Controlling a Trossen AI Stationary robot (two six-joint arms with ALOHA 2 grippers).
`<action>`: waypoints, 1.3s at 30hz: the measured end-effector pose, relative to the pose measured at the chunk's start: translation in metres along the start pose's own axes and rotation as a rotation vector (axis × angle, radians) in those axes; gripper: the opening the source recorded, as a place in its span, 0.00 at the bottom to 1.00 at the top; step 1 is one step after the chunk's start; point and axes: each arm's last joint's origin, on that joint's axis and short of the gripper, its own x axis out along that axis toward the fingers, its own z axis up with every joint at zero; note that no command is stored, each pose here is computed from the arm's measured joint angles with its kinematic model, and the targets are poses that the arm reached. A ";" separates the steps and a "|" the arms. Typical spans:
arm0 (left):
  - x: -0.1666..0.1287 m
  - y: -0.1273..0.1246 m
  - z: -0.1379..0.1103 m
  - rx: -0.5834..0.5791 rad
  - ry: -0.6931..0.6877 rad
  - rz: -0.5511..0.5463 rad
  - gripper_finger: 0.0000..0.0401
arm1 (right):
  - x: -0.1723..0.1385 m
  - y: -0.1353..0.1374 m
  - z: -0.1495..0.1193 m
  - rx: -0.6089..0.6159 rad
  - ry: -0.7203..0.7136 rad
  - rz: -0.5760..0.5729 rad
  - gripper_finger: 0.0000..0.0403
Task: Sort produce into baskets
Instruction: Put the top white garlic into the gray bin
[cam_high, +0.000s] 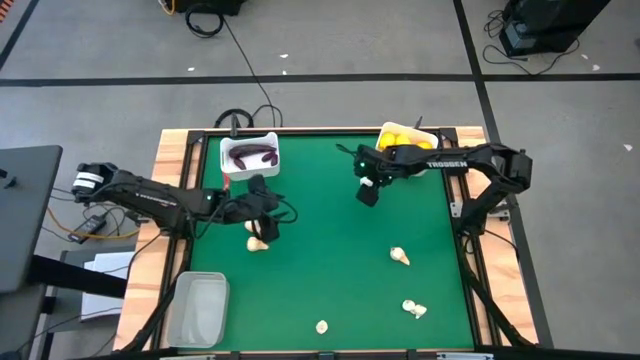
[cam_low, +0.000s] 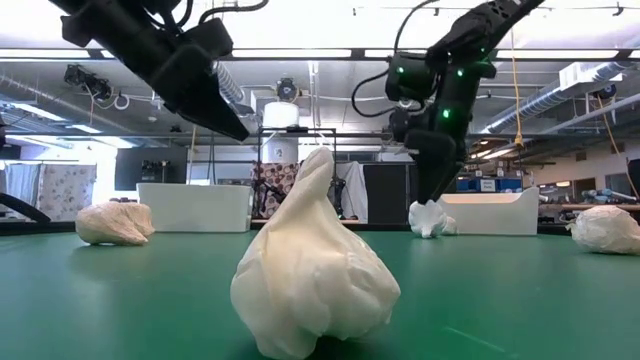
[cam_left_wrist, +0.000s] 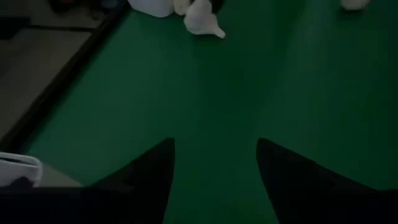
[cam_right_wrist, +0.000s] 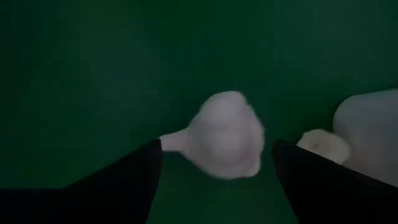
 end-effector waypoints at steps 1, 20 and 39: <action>0.001 0.000 0.000 0.004 -0.003 0.009 0.58 | 0.003 0.000 -0.002 -0.005 -0.006 -0.005 0.79; 0.021 -0.019 0.004 0.041 -0.091 -0.017 0.58 | 0.008 0.033 -0.004 -0.009 -0.226 0.163 0.34; 0.043 -0.071 -0.006 0.337 -0.239 0.196 0.58 | -0.038 0.141 -0.011 0.044 -0.603 0.512 0.34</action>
